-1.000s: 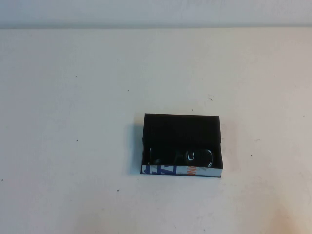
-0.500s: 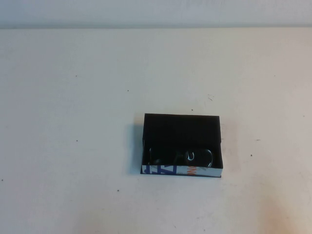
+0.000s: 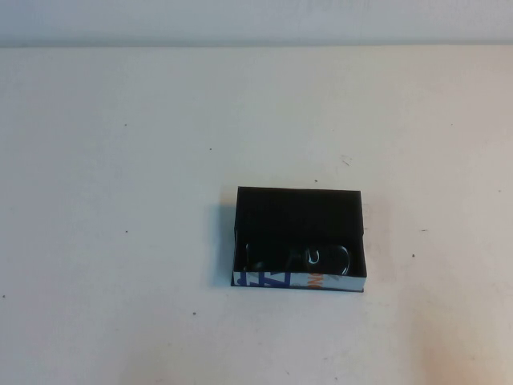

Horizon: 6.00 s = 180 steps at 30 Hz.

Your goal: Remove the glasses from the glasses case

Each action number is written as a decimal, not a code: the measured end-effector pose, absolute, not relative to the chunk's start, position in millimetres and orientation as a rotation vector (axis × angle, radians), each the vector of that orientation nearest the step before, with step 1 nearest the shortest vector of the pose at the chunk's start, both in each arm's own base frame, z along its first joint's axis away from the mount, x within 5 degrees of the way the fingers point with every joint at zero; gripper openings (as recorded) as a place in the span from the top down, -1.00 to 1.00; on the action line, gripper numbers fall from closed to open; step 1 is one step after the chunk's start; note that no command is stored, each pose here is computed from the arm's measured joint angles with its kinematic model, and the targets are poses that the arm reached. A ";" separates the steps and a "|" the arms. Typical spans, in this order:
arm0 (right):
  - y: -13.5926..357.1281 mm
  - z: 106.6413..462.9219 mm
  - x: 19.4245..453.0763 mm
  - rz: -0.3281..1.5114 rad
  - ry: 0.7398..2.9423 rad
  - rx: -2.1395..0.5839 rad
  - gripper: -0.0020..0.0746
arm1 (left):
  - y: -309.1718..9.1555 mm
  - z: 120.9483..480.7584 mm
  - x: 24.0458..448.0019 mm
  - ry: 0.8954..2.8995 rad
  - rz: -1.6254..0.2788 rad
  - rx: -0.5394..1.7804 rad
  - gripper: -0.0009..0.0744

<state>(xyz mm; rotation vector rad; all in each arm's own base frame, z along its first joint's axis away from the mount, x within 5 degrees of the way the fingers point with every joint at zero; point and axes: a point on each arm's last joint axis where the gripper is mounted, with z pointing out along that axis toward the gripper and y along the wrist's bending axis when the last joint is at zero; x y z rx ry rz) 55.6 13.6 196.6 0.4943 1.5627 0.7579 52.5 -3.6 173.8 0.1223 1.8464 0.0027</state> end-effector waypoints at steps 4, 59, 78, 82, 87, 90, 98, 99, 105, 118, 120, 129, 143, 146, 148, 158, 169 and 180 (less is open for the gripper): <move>13.7 199.8 55.6 0.958 1.486 0.681 0.99 | -3.6 173.8 52.5 1.846 0.003 0.122 0.99; 120.4 328.1 264.2 0.479 2.242 -1.442 0.99 | -3.6 173.8 52.5 1.846 0.003 0.122 0.99; 226.8 254.1 308.1 0.197 2.138 -1.950 0.35 | -3.6 173.8 52.5 1.846 0.003 0.122 0.99; 235.3 243.6 314.8 0.184 2.126 -1.904 0.09 | -3.6 173.8 52.5 1.846 0.003 0.122 0.99; 240.4 237.6 323.5 0.174 2.140 -1.802 0.04 | -3.6 173.8 52.5 1.846 0.003 0.122 0.99; 241.6 233.8 324.9 0.178 2.146 -1.797 0.04 | -3.6 173.8 52.5 1.846 0.003 0.122 0.99; 245.3 217.0 330.6 0.180 2.166 -1.797 0.04 | -3.6 173.8 52.5 1.846 0.003 0.122 0.99; 245.7 214.9 331.1 0.181 2.169 -1.799 0.04 | -3.6 173.8 52.5 1.846 0.003 0.122 0.99; 248.6 198.2 335.5 0.184 2.191 -1.805 0.04 | -3.6 173.8 52.5 1.846 0.003 0.122 0.99; 250.9 211.4 341.1 0.178 2.262 -1.761 0.76 | -3.6 173.8 52.5 1.846 0.003 0.122 0.99; 248.8 228.8 342.5 0.151 2.328 -1.694 0.79 | -3.6 173.8 52.5 1.846 0.003 0.122 0.99; 192.1 296.4 341.9 0.158 2.731 -0.912 0.80 | -3.6 173.8 52.5 1.846 0.003 0.122 0.99; 81.5 249.3 291.3 0.279 2.883 -0.143 0.80 | -3.6 173.8 52.5 1.846 0.003 0.122 0.99; 75.1 220.3 288.1 0.268 2.862 -0.043 0.80 | -3.6 173.8 52.5 1.846 0.003 0.122 0.99; 74.3 206.6 287.4 0.263 2.857 -0.016 0.80 | -3.6 173.8 52.5 1.846 0.003 0.122 0.99; 74.8 187.1 299.1 0.243 2.815 -0.001 0.28 | -3.6 173.8 52.5 1.846 0.003 0.122 0.99; 71.2 248.8 283.3 0.270 2.621 -0.064 0.56 | -3.6 173.8 52.5 1.846 0.003 0.122 0.99; 51.3 357.6 189.1 0.317 2.113 -0.156 0.98 | -3.6 173.8 52.5 1.846 0.003 0.122 0.99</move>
